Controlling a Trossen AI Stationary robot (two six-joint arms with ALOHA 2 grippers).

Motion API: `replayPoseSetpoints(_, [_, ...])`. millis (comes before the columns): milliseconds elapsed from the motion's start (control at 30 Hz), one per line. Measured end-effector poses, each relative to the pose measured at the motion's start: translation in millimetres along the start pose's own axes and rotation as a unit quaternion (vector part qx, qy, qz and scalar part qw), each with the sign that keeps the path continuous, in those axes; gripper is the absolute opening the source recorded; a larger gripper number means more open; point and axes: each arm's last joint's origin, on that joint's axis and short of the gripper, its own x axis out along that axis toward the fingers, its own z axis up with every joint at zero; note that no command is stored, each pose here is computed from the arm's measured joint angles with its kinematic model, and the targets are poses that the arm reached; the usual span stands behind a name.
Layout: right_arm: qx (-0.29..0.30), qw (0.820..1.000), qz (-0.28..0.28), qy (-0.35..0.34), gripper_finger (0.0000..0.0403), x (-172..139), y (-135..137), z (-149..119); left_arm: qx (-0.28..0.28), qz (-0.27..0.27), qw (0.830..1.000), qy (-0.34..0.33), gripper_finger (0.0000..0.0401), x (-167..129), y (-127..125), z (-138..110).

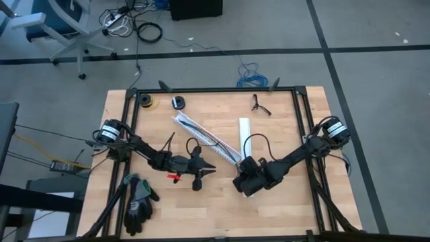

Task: Ziptie cables
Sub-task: Close the cable duct

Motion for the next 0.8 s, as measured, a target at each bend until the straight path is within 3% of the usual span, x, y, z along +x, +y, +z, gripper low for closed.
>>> replayPoseSetpoints(233, [-0.016,1.0,-0.01,-0.007,0.0012,-1,-3,1,0.0,0.0,1.0,0.0,0.0078,0,0,0])
replayPoseSetpoints(533, [-0.041,0.998,-0.004,-0.055,0.0001,-21,-6,-3,0.0,0.001,1.0,0.0,0.0078,0,0,0])
replayPoseSetpoints(800, [-0.025,0.996,-0.013,-0.08,0.0,-48,-15,-5,-0.001,0.001,1.0,-0.004,0.0078,0,0,1])
